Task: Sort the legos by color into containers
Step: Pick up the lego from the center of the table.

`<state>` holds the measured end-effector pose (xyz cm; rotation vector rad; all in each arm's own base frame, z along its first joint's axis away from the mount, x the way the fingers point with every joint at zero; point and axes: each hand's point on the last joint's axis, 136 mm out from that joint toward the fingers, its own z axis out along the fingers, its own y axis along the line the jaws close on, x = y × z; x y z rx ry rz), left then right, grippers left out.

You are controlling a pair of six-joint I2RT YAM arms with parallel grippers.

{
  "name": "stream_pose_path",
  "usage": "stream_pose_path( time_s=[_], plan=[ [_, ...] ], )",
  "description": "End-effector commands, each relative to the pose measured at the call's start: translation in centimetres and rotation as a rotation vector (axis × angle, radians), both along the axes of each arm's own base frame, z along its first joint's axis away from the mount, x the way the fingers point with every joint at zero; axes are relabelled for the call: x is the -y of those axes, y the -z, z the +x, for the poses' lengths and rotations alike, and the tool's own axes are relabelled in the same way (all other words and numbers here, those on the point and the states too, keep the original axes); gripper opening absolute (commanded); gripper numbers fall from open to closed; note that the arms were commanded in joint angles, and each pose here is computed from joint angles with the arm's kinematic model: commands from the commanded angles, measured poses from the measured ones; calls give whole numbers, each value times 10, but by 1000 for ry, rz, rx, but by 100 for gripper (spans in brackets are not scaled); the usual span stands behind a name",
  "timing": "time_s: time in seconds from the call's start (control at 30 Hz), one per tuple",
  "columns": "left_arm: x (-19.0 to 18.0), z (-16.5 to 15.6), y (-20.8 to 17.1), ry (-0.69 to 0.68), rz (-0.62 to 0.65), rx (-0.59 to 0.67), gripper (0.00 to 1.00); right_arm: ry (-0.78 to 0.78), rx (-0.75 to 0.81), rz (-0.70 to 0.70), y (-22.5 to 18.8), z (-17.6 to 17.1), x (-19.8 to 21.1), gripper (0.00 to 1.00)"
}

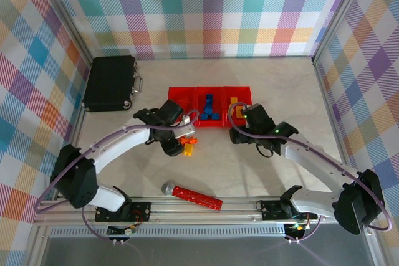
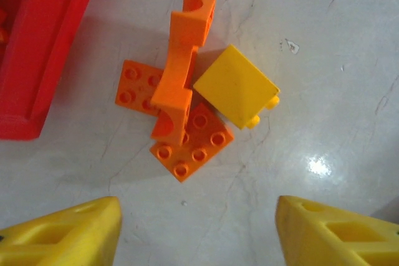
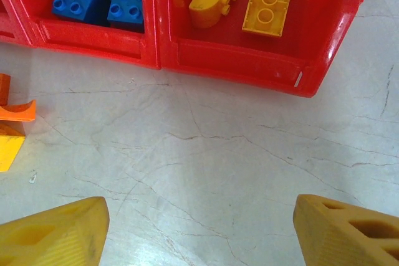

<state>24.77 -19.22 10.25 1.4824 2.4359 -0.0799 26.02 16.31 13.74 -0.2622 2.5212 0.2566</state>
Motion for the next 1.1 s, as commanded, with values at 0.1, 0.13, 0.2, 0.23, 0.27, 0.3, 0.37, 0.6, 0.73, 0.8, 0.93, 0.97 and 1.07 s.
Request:
stream_pose_path(
  time_s=[0.1,0.13,0.2,0.23,0.27,0.3,0.37,0.6,0.73,0.8,0.93,0.97,1.07],
  plan=[
    [17,20,0,-10,-76,50,65,-13,5,2,1,-3,3,78],
    [19,21,0,-5,-87,54,65,-12,4,2,2,-4,4,78],
    [20,20,4,3,-86,42,66,-11,8,7,1,-4,4,78],
    [20,21,7,1,-80,34,65,-9,11,7,0,-4,5,78],
    [21,21,9,0,-75,24,66,-11,11,7,0,-4,5,78],
    [22,20,11,5,-76,12,66,-10,13,9,-1,-4,5,78],
    [24,19,16,12,-73,-11,66,-14,11,10,-1,-4,3,78],
    [20,27,31,-18,-44,-20,65,-25,-1,15,-2,-6,2,78],
    [18,29,37,-36,-41,-33,64,-21,-2,13,-3,-8,4,78],
    [19,30,39,-40,-40,-29,63,-21,-2,16,-3,-9,4,78],
    [16,32,44,-49,-26,-36,61,-15,9,19,-8,-9,6,78],
    [16,32,46,-50,-23,-40,61,-13,13,20,-9,-10,7,78],
    [15,33,49,-51,-19,-46,59,-10,24,18,-12,-10,9,78]
  ],
)
